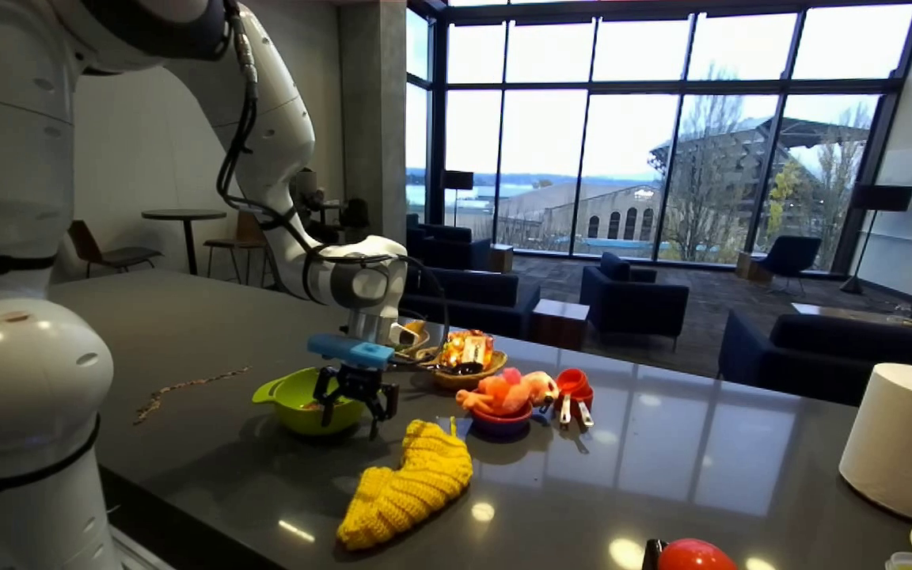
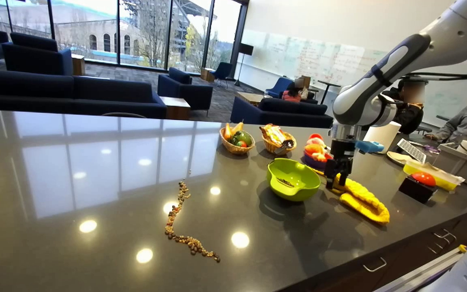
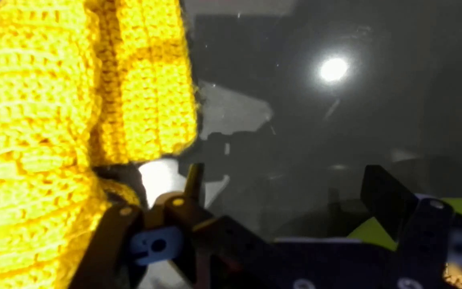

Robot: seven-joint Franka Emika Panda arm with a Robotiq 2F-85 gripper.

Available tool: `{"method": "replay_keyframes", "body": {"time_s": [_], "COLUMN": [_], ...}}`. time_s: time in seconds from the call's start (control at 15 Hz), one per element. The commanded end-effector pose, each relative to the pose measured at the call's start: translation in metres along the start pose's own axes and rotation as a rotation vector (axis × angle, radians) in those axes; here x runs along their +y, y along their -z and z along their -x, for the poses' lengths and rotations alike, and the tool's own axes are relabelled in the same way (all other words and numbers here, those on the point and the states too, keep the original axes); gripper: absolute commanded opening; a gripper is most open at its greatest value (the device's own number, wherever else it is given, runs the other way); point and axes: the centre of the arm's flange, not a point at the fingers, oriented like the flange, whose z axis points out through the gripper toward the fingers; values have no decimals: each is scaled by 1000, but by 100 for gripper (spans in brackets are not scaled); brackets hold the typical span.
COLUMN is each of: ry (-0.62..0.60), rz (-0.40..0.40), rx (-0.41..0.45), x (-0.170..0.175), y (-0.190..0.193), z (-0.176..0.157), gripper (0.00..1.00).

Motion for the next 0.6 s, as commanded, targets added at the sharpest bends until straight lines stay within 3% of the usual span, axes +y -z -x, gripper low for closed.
{"method": "replay_keyframes", "body": {"time_s": [0.0,0.27,0.53], "ry": [5,-18,-39], "rz": [-5,60,61], "rx": [12,50,59], "x": [23,40,59], "y": [-6,0,0], "z": [-28,-38,-46], "gripper": [100,100,100]}}
